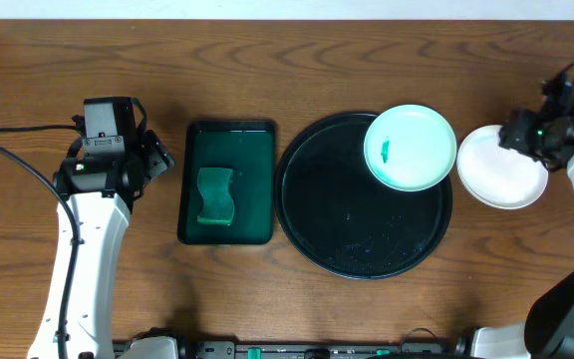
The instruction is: Clean dirty plates on tray and stack at the side
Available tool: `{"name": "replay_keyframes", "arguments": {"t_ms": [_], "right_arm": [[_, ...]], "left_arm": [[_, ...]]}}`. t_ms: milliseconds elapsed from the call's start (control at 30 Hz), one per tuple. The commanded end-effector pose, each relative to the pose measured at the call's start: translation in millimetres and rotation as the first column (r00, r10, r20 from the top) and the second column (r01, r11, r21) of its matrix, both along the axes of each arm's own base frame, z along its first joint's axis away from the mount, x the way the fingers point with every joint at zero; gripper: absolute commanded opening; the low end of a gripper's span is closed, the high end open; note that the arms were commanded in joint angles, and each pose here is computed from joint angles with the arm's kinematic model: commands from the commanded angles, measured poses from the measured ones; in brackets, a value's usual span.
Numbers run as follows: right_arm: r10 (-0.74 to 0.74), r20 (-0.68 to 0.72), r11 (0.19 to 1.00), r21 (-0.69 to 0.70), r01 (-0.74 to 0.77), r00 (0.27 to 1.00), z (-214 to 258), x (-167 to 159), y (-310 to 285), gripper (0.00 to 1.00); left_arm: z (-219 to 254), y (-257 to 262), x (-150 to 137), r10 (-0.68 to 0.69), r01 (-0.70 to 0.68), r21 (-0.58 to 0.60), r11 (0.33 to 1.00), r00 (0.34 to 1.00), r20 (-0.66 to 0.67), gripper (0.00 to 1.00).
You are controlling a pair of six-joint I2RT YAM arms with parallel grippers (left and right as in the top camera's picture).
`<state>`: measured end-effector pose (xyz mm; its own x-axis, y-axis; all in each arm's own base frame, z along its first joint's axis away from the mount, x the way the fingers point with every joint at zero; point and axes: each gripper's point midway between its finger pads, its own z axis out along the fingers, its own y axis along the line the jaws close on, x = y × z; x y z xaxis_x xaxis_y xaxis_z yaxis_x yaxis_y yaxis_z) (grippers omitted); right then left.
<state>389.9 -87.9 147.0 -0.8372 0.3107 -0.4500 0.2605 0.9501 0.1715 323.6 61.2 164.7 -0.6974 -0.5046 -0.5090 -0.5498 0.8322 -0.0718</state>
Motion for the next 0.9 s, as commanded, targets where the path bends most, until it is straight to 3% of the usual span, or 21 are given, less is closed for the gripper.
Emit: {"name": "replay_keyframes", "arguments": {"t_ms": [0,100,167,200,233,467,667,867], "right_arm": [[0.174,0.037,0.985,0.013,-0.175,0.984,12.3,5.9,36.3,0.59],[0.239,0.029,0.971,0.008,-0.239,0.971,11.2,5.9,57.2,0.63],[0.26,0.032,0.966,0.008,-0.26,0.965,11.6,7.4,66.5,0.79],[0.271,0.037,0.963,0.006,-0.271,0.962,12.2,8.7,70.7,0.95],[0.278,0.039,0.96,0.005,-0.279,0.96,12.5,9.4,73.9,0.99],[0.302,0.06,0.951,0.056,-0.305,0.951,14.8,9.7,87.6,0.99],[0.299,0.056,0.952,0.05,-0.302,0.953,14.0,9.5,86.2,0.59],[0.298,0.045,0.952,0.055,-0.3,0.953,12.3,7.2,86.3,0.46]], "left_arm": [[5.9,3.0,0.1,0.013,-0.013,0.009,1.0,1.0,0.012,0.82],[5.6,3.1,0.5,0.013,-0.013,0.009,1.0,1.0,0.013,0.82],[5.4,3.1,0.7,0.013,-0.013,0.009,1.0,1.0,0.013,0.82],[5.3,3.2,0.5,0.014,-0.014,0.009,1.0,1.0,0.012,0.82],[5.4,3.1,0.7,0.013,-0.013,0.009,1.0,1.0,0.013,0.82],[5.1,2.8,0.2,0.012,-0.012,0.009,1.0,1.0,0.011,0.82],[4.9,2.8,0.0,0.012,-0.012,0.009,1.0,1.0,0.009,0.82],[4.9,2.8,0.0,0.012,-0.012,0.009,1.0,1.0,0.009,0.82]]}}
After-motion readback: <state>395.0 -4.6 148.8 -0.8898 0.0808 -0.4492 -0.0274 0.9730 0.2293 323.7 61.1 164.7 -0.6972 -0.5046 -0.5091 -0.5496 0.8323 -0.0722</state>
